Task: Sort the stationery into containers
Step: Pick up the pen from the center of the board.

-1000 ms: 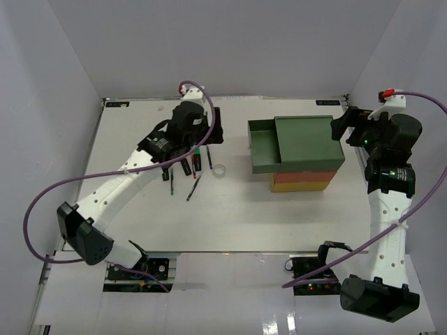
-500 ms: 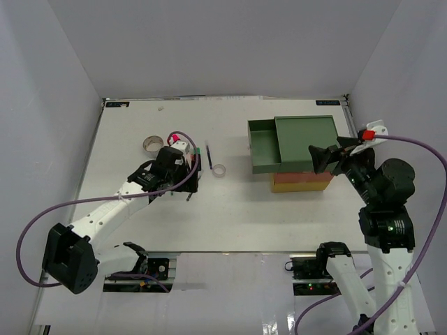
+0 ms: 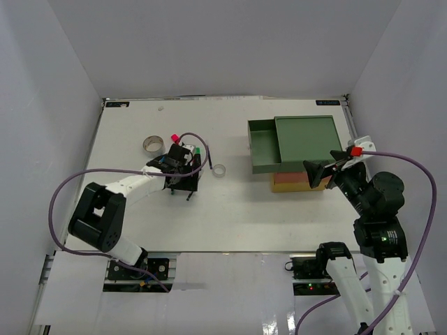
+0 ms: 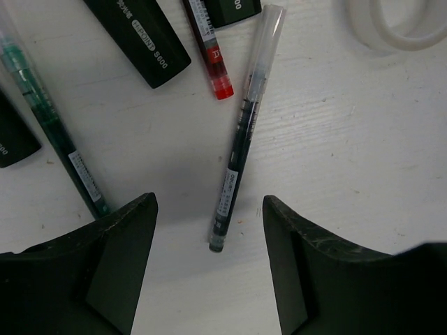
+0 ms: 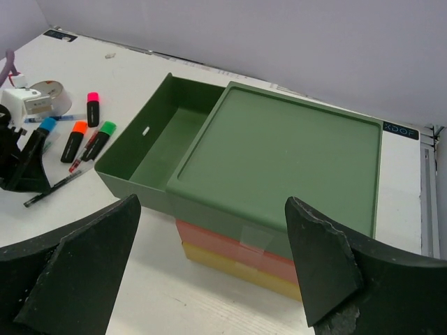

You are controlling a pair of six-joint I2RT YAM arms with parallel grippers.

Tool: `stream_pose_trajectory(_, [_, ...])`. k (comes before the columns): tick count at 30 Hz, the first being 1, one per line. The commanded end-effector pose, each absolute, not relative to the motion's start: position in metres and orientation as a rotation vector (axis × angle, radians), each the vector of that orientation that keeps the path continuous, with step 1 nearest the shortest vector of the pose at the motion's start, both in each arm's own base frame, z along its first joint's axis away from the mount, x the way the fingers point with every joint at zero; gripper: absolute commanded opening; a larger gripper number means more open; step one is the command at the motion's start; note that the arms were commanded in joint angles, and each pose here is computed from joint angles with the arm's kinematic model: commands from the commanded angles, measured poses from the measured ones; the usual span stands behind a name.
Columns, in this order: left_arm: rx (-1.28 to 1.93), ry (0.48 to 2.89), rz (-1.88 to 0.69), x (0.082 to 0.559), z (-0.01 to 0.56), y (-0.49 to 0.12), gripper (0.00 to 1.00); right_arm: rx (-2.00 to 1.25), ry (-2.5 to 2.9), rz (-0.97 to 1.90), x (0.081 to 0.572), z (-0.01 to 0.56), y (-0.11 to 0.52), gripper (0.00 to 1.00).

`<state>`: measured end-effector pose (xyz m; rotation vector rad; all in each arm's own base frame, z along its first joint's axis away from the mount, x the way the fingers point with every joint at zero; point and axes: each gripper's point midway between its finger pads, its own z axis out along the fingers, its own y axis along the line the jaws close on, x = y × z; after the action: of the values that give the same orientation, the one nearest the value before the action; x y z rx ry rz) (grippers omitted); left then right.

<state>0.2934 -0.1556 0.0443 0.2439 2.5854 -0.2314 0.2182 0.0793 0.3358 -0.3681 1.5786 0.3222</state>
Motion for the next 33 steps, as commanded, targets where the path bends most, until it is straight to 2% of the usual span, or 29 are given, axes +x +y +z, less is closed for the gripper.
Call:
stream_pose_trajectory(1, [0.255, 2.531, -0.267, 0.315, 0.055, -0.168, 0.72, -0.385, 1.524, 0.313, 0.216, 0.344, 0.081, 0.90])
stream_pose_trajectory(8, [0.244, 2.557, -0.288, 0.316, 0.046, -0.175, 0.63, -0.383, 1.528, 0.316, 0.216, 0.336, 0.081, 0.90])
stream_pose_trajectory(16, [0.289, 2.631, -0.253, 0.293, 0.023, -0.188, 0.56, -0.378, 1.526, 0.321, 0.213, 0.334, 0.082, 0.90])
stream_pose_trajectory(21, [0.297, 2.632, -0.222, 0.286, 0.024, -0.189, 0.43, -0.371, 1.529, 0.319, 0.211, 0.332, 0.081, 0.90])
stream_pose_trajectory(23, [0.296, 2.638, -0.212, 0.284, 0.026, -0.187, 0.32, -0.369, 1.527, 0.316, 0.210, 0.332, 0.080, 0.90])
stream_pose_trajectory(26, [0.302, 2.629, -0.221, 0.281, 0.031, -0.190, 0.22, -0.368, 1.526, 0.317, 0.210, 0.333, 0.080, 0.90])
stream_pose_trajectory(29, [0.330, 2.622, -0.238, 0.273, 0.035, -0.198, 0.16, -0.364, 1.528, 0.313, 0.209, 0.332, 0.079, 0.90])
stream_pose_trajectory(33, [0.317, 2.597, -0.300, 0.270, 0.059, -0.206, 0.12, -0.361, 1.532, 0.313, 0.209, 0.331, 0.079, 0.90])
